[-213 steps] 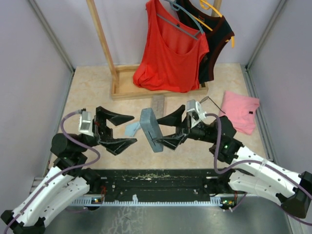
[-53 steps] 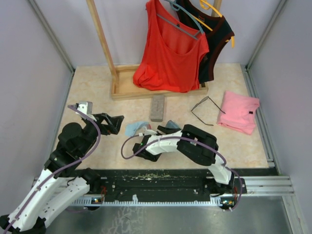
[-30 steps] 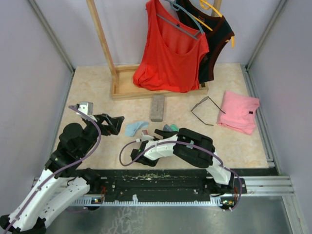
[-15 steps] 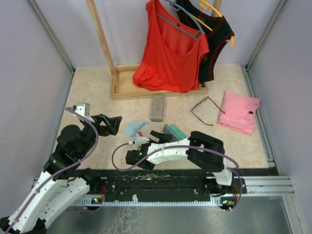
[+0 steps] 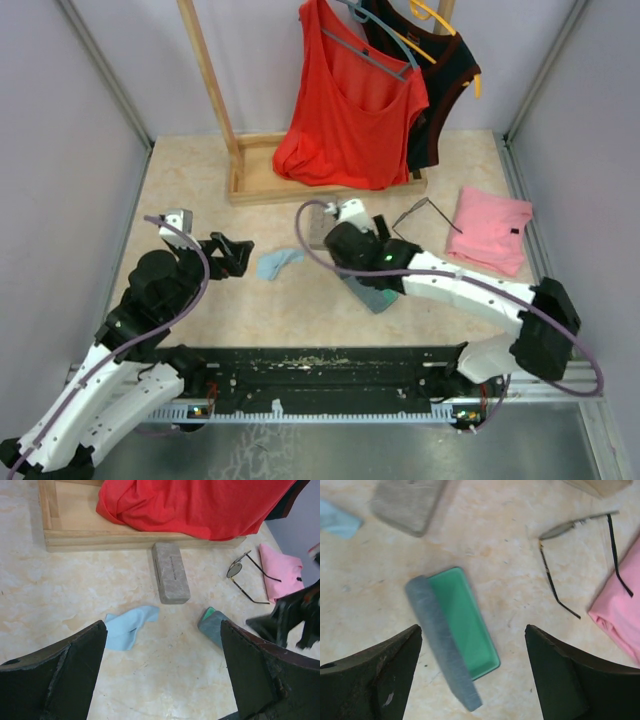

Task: Organize the sunglasses
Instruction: Place the sunglasses case at the center of the board, then adjust the sunglasses case at the center of the board.

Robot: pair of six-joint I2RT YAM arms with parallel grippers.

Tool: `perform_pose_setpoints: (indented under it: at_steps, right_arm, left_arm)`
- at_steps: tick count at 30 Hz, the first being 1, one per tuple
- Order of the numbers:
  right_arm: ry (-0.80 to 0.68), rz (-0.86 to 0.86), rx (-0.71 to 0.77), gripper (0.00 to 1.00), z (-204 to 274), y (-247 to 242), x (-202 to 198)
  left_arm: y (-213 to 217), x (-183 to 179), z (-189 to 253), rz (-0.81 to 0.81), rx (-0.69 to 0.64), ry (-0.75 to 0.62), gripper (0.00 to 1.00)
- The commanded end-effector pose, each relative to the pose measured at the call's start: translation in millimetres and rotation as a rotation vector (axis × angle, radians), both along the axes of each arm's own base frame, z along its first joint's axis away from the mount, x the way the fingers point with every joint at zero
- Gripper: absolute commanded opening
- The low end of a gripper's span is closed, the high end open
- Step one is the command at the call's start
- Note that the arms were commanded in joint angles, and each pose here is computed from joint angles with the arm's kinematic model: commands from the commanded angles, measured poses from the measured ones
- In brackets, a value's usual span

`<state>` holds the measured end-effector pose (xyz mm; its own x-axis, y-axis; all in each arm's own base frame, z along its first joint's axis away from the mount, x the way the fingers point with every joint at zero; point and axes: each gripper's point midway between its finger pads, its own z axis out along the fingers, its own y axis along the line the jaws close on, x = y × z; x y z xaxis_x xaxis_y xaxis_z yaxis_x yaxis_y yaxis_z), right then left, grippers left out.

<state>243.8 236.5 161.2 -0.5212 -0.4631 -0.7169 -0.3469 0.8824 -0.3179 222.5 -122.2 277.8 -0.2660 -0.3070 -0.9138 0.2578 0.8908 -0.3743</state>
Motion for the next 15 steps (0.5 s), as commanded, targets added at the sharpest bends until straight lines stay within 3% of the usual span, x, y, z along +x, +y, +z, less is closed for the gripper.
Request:
perform_pose_setpoints:
  at_steps: [1,9,15]
  right_arm:
    - [0.065,-0.102,0.257,0.82,6.1,-29.3,18.3]
    - [0.23,-0.352,0.423,0.72,-54.9,-88.4,44.1]
    - [0.287,-0.507,0.271,0.7,-96.7,-112.1,49.7]
  left_arm:
    - [-12.4,-0.3,-19.8,-0.05,0.02,0.066,0.99]
    - [-34.8,2.4,-64.9,-0.123,0.053,0.212,1.0]
    - [-37.5,1.6,-65.0,-0.136,0.044,0.211,1.0]
